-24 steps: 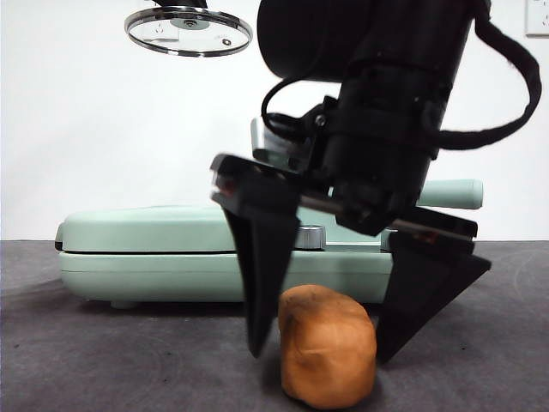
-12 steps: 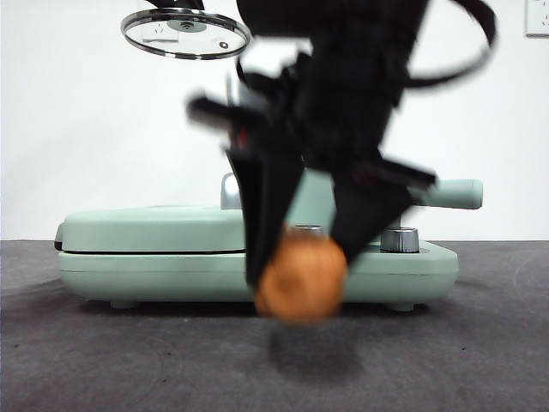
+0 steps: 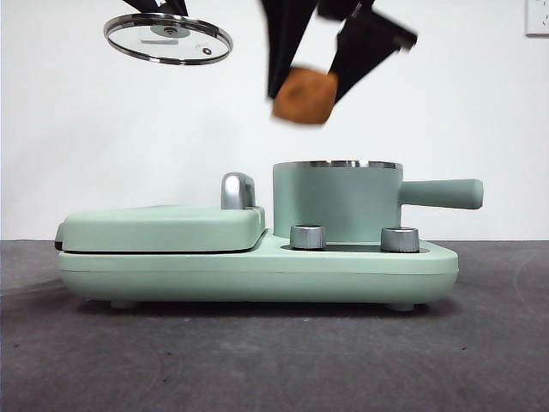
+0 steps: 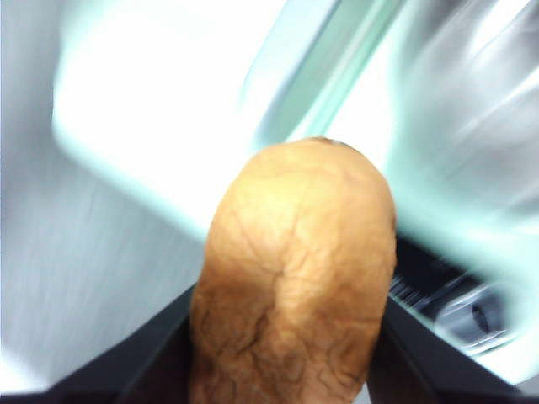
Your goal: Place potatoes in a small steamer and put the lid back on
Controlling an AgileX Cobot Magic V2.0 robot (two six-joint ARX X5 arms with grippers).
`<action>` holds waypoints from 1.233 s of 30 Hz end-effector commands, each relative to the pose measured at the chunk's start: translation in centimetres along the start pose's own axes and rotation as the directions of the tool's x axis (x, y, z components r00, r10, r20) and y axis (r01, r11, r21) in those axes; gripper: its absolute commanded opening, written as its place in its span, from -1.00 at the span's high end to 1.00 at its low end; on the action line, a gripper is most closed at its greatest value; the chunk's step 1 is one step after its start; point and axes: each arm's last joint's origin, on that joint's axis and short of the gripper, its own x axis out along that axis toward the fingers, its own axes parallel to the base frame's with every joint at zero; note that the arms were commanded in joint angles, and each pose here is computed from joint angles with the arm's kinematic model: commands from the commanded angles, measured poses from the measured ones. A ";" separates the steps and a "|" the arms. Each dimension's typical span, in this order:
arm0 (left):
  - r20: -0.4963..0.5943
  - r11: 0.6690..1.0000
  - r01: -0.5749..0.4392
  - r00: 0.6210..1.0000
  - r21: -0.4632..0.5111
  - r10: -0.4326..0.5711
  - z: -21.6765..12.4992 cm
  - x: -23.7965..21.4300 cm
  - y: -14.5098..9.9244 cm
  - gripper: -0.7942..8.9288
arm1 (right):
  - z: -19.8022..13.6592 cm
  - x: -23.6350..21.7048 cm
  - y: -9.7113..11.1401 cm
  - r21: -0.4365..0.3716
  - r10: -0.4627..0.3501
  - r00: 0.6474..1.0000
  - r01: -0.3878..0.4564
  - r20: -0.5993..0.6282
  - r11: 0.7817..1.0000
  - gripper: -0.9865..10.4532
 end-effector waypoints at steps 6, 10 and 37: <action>0.064 1.000 0.002 0.998 0.025 -0.004 1.0 -1.0 -0.2 0.81 | 5.6 -1.1 -4.8 0.008 -0.089 0.995 0.089 0.034 0.996 0.66; 0.063 1.000 0.002 0.998 0.024 -0.004 1.0 -1.0 -0.2 0.81 | 7.8 0.4 -7.0 0.033 -0.113 0.994 0.113 0.011 0.993 0.66; 0.055 1.000 -0.002 0.998 0.021 0.001 0.9 -0.9 0.0 0.81 | 9.1 8.6 -11.0 0.094 -0.083 0.979 0.101 -0.186 0.990 0.65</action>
